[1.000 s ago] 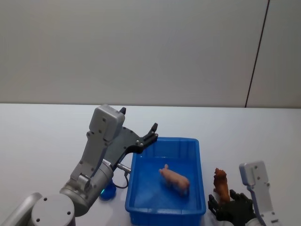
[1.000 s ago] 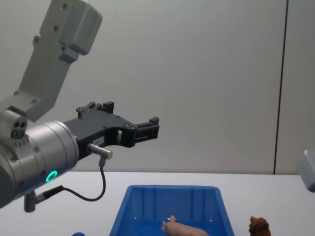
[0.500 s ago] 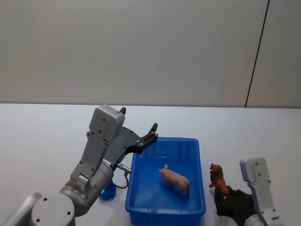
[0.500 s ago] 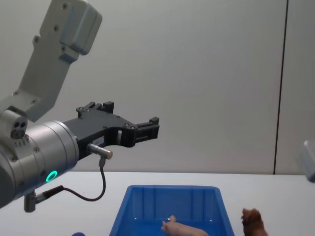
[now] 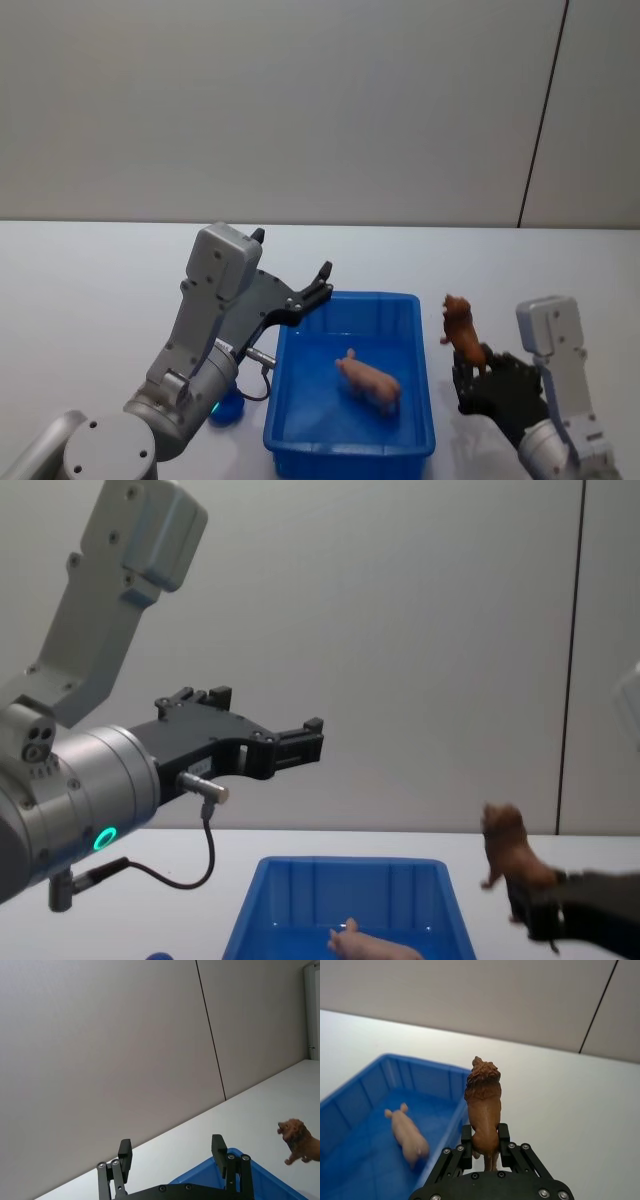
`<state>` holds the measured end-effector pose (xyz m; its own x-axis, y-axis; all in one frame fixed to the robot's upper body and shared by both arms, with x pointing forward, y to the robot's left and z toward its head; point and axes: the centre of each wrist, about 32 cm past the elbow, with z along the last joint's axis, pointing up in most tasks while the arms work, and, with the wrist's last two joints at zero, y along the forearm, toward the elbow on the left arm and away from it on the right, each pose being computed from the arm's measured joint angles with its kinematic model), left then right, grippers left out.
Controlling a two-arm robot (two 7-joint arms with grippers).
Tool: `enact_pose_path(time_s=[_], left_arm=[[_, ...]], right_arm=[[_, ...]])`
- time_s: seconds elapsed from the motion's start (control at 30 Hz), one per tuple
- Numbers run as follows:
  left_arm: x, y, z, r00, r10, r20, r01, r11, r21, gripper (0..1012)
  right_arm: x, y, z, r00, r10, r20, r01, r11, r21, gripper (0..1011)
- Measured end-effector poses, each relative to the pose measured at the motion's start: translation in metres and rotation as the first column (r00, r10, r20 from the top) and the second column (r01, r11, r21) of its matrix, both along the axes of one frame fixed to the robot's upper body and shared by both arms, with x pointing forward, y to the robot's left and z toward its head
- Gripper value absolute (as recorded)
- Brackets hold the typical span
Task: Pick up the two dolls from the table and place them into the box.
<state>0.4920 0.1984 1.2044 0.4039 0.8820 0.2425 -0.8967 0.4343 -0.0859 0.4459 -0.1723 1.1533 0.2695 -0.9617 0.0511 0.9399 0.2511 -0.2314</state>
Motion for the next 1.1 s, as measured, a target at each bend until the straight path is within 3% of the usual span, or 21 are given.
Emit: enact_pose_path(time_s=[0.3,0.47,0.77,1.1], left_arm=[[0.0000,0.0000,0.0000,1.0000,0.000,0.000,0.000,1.0000,0.000,1001],[0.0000,0.0000,0.0000,1.0000,0.000,0.000,0.000,1.0000,0.000,1001],[0.0000,0.0000,0.0000,1.0000,0.000,0.000,0.000,1.0000,0.000,1001],[0.0000,0.0000,0.0000,1.0000,0.000,0.000,0.000,1.0000,0.000,1001]], right_arm=[[0.010,0.003,0.018,0.992,0.088,0.093,-0.090,0.996,0.019,286],[0.017,0.007,0.022,0.983,0.144,0.110,-0.147,0.989,0.027,296],[0.037,0.025,0.019,0.961,0.260,0.091,-0.264,0.964,0.035,596],[0.047,0.033,0.015,0.953,0.293,0.072,-0.296,0.955,0.035,864]])
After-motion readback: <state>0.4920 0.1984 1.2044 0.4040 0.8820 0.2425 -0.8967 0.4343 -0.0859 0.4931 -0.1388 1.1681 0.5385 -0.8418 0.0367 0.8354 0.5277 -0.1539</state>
